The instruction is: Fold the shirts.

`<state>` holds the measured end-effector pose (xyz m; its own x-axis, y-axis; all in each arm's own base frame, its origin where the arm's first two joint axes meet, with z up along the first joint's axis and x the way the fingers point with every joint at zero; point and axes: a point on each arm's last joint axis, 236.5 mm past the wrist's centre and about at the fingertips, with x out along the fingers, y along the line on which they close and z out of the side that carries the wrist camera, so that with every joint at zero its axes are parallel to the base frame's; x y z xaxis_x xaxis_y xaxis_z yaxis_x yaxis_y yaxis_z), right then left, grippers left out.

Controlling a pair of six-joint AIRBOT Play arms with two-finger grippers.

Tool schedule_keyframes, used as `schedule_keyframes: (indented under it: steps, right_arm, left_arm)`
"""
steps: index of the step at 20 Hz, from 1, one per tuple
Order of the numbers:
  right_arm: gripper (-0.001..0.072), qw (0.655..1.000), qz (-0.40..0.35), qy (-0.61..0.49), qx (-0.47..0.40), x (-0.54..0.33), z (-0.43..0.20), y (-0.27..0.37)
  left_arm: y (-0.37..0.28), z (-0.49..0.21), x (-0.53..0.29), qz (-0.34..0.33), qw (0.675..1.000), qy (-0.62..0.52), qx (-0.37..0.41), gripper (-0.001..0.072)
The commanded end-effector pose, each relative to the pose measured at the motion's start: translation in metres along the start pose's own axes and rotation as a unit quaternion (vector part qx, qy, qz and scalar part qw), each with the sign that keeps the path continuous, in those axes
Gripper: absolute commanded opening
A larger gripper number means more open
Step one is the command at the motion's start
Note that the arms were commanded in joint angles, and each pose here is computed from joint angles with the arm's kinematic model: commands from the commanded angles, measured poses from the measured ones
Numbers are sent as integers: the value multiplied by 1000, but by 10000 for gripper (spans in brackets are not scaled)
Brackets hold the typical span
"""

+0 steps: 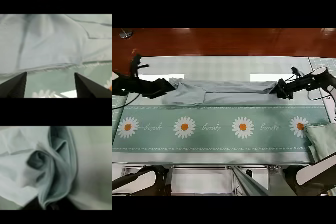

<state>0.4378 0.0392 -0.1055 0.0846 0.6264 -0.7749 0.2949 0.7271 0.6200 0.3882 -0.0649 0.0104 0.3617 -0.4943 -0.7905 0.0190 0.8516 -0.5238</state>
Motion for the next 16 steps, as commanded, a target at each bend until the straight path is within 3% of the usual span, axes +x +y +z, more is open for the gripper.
schedule_keyframes:
  steps: [1,2,5,9,12,16]
  right_arm:
    - [25,999,20,3,-42,9,-2,36]
    - [25,998,19,-4,-64,-3,-2,47]
    - [25,989,-50,-41,-130,-59,-14,54]
    - [25,972,-118,-95,-178,-116,-76,57]
    - [25,963,-125,-155,-183,-137,-129,61]
    - [25,956,-116,-208,-172,-152,-179,66]
  left_arm:
    - [-55,-27,23,-37,997,16,70,363]
    - [-65,-30,31,-41,995,19,84,32]
    - [-102,-34,51,-65,992,14,107,21]
    - [-168,-45,82,-88,979,1,181,19]
    - [-220,-55,121,-96,970,-5,223,19]
    - [-271,-107,190,-103,961,98,238,19]
